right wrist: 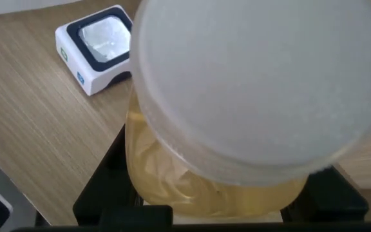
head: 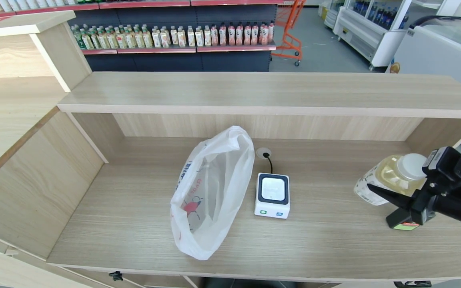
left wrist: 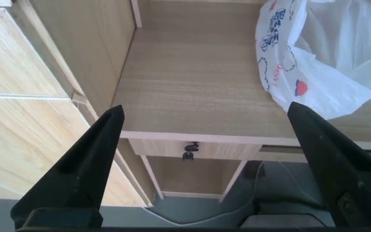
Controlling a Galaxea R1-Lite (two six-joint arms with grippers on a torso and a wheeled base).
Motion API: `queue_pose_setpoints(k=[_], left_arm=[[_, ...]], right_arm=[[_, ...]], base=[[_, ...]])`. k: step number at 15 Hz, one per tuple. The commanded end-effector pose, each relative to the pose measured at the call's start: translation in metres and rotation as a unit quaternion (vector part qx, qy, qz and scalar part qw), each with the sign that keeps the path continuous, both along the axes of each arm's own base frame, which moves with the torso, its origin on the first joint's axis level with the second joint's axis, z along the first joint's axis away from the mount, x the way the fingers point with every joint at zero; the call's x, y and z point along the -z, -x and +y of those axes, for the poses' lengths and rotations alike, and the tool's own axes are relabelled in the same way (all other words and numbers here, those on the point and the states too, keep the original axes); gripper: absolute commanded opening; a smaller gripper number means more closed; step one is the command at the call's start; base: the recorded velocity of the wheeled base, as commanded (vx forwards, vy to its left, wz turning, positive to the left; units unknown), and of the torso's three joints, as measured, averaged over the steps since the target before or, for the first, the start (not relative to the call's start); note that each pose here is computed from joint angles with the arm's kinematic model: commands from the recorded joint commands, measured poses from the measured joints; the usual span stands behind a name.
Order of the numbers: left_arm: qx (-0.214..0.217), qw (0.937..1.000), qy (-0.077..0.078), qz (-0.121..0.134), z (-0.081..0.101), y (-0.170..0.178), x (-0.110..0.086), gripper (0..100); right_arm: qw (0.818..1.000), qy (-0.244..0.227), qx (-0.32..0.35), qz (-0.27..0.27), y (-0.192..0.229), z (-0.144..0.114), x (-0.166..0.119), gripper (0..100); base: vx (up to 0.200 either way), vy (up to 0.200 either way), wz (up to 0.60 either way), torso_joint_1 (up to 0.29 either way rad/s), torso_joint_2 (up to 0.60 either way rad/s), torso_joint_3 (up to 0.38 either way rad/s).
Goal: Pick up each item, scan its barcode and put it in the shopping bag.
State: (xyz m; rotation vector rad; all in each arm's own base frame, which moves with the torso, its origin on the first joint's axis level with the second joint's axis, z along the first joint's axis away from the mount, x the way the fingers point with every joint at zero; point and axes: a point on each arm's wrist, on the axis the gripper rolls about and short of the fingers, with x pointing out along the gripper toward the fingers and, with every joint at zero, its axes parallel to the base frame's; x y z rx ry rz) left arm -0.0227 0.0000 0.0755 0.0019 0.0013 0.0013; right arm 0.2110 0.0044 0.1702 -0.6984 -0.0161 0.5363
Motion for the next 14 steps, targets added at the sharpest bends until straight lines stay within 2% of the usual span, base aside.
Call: queue_pose_setpoints(k=[1, 5, 9, 11, 14], left_arm=[[0.000, 1.0000, 0.000, 0.000, 0.000, 0.000, 0.000, 100], [0.000, 1.0000, 0.000, 0.000, 0.000, 0.000, 0.000, 100], [0.000, 1.0000, 0.000, 0.000, 0.000, 0.000, 0.000, 100], [0.000, 1.0000, 0.000, 0.000, 0.000, 0.000, 0.000, 100], [0.000, 1.0000, 0.000, 0.000, 0.000, 0.000, 0.000, 100]], right_arm=[[1.000, -0.008, 0.002, 0.010, -0.002, 0.000, 0.002, 0], [0.998, -0.053, 0.001, 0.041, -0.026, -0.001, 0.004, 0], [0.996, -0.060, -0.021, 0.063, -0.044, 0.002, 0.014, 0], [0.995, -0.060, -0.058, 0.048, -0.059, 0.012, 0.023, 0], [0.990, -0.063, -0.122, -0.006, -0.092, 0.021, 0.035, 0]], base=[[0.000, 0.000, 0.00, 0.000, 0.00, 0.000], [0.000, 0.000, 0.00, 0.000, 0.00, 0.000], [0.000, 0.000, 0.00, 0.000, 0.00, 0.000], [0.000, 0.000, 0.00, 0.000, 0.00, 0.000], [0.000, 0.000, 0.00, 0.000, 0.00, 0.000]])
